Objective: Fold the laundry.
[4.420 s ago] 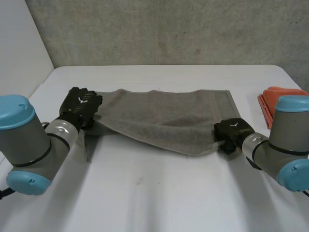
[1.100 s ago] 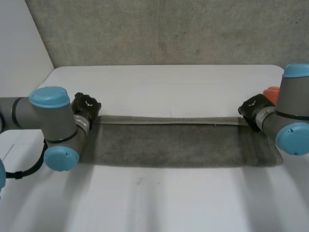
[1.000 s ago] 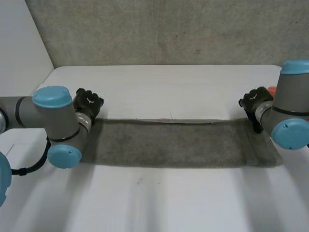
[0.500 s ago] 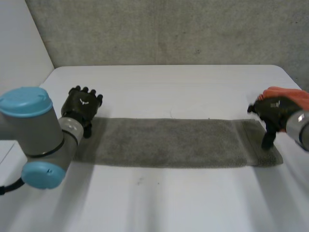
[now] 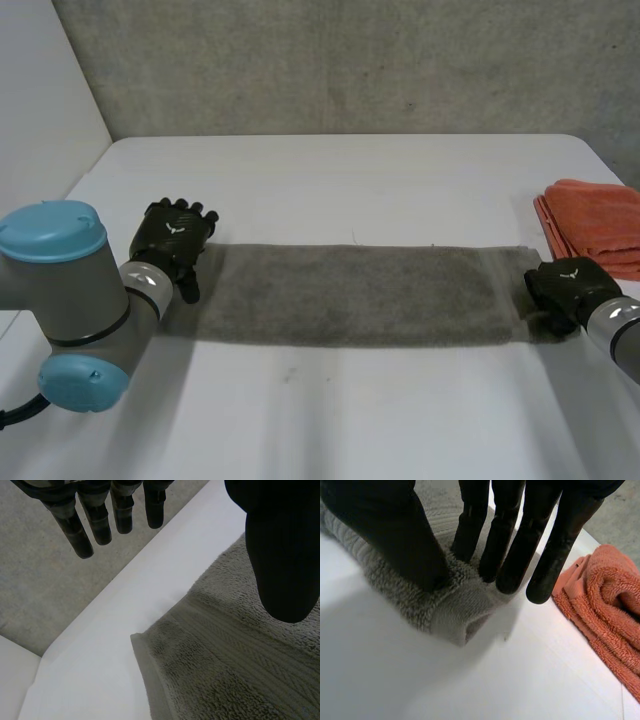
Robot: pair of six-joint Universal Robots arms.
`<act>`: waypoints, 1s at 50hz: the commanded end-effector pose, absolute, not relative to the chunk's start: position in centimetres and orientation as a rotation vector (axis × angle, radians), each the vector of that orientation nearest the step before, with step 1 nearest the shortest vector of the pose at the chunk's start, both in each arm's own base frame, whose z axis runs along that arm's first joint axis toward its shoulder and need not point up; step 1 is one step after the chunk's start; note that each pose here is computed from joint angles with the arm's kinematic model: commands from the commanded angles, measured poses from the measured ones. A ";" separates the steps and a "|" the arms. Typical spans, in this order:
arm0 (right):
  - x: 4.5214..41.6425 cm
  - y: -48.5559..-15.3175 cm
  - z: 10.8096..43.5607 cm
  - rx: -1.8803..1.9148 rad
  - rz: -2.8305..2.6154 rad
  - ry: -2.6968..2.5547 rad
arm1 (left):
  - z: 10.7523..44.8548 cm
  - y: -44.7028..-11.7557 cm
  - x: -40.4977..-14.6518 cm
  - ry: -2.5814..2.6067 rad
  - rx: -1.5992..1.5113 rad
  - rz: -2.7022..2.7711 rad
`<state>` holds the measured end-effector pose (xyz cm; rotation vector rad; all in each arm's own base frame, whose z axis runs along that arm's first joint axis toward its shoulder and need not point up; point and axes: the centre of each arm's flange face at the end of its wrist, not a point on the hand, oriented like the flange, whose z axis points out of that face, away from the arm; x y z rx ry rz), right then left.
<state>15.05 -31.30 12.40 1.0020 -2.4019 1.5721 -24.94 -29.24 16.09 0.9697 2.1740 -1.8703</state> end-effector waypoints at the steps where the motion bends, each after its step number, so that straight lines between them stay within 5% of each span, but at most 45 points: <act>1: 14.4 -31.8 12.2 0.974 1.556 -2.398 | 16.0 -29.2 -24.9 2.176 0.972 -1.867; 10: 10.1 -33.5 14.8 0.825 1.570 -2.300 | 16.4 -29.3 -24.8 2.165 0.961 -1.879; 15: 4.5 -34.9 16.9 0.700 1.517 -2.175 | 16.6 -29.3 -24.8 2.162 0.958 -1.881; 20: 3.6 -35.7 18.2 0.708 1.516 -2.100 | 16.7 -29.3 -24.8 2.159 0.955 -1.884; 29: 18.8 -33.2 24.1 1.067 1.968 -1.923 | 18.1 -30.0 -23.9 2.125 0.893 -1.915; 34: 28.1 -28.1 25.2 1.388 2.176 -1.814 | 19.9 -30.7 -22.4 2.111 0.791 -1.958; 42: 40.7 -17.9 20.5 1.975 2.250 -1.674 | 21.7 -30.8 -20.8 2.158 0.625 -2.036; 50: 43.5 -15.4 14.8 2.166 2.119 -1.727 | 20.8 -30.3 -21.0 2.189 0.646 -2.010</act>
